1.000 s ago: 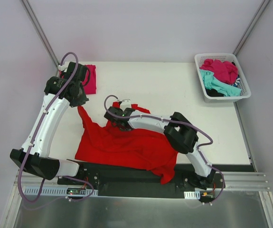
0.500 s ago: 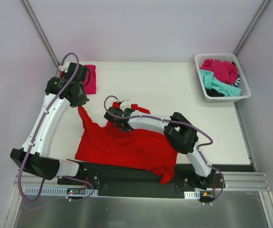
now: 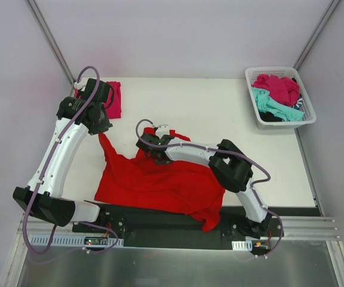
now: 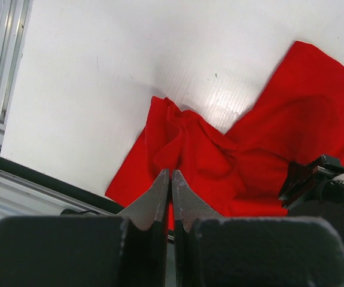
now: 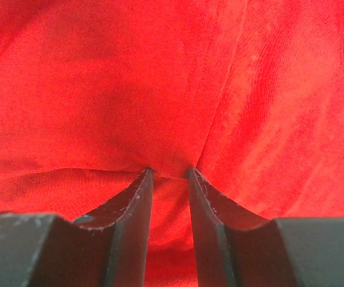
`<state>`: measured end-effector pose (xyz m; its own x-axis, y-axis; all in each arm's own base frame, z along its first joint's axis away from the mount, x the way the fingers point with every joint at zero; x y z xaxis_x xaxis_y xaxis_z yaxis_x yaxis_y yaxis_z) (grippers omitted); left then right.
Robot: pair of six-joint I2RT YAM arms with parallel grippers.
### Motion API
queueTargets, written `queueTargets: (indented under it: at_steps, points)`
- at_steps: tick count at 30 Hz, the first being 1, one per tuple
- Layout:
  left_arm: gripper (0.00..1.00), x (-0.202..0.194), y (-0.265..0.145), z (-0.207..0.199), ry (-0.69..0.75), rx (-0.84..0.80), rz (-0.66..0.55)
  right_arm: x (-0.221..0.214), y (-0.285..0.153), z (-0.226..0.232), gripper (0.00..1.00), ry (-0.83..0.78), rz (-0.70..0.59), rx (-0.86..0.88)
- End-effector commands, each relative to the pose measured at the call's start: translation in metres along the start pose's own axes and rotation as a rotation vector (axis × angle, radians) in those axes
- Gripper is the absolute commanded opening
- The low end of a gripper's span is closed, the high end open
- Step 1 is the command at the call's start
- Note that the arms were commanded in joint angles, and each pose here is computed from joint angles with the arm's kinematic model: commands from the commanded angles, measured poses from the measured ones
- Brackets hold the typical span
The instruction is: Fold and stack the t-shirts
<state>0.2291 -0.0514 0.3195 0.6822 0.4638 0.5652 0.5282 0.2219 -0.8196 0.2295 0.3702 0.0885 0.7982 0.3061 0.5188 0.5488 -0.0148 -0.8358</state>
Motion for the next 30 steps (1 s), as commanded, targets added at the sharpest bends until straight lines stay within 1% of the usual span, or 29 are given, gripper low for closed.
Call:
queueTargets:
  at_steps: [1, 10, 17, 24, 30]
  points:
    - [0.00, 0.001, -0.006, 0.006, 0.001, -0.018, -0.010, -0.005, 0.002, -0.008, 0.34, -0.047, 0.037, -0.027]
    - [0.00, 0.002, -0.007, 0.006, 0.002, -0.021, -0.014, 0.009, -0.010, -0.010, 0.33, -0.076, 0.008, -0.008]
    - [0.00, 0.000, -0.005, 0.006, 0.008, -0.015, -0.006, 0.007, -0.005, -0.008, 0.32, -0.101, 0.036, -0.005]
    - [0.00, 0.000, -0.003, 0.005, 0.009, -0.014, 0.003, 0.019, -0.023, -0.006, 0.32, -0.162, -0.002, 0.005]
    - [0.00, 0.001, -0.003, 0.004, 0.009, -0.016, 0.000, 0.013, -0.013, -0.007, 0.31, -0.207, 0.044, 0.003]
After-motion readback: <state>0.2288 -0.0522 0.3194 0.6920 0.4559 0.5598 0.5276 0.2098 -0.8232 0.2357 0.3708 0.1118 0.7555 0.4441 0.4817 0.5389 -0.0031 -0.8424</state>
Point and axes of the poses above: each gripper's point midway between its finger pads, its own y axis out along the fingers, its own z axis along the line the jaws close on, x = y × z, the point moved 8 cm from there along -y, back along the fingers, and after that the axes turned 11 degrees about -y, right-handed, at the moved point
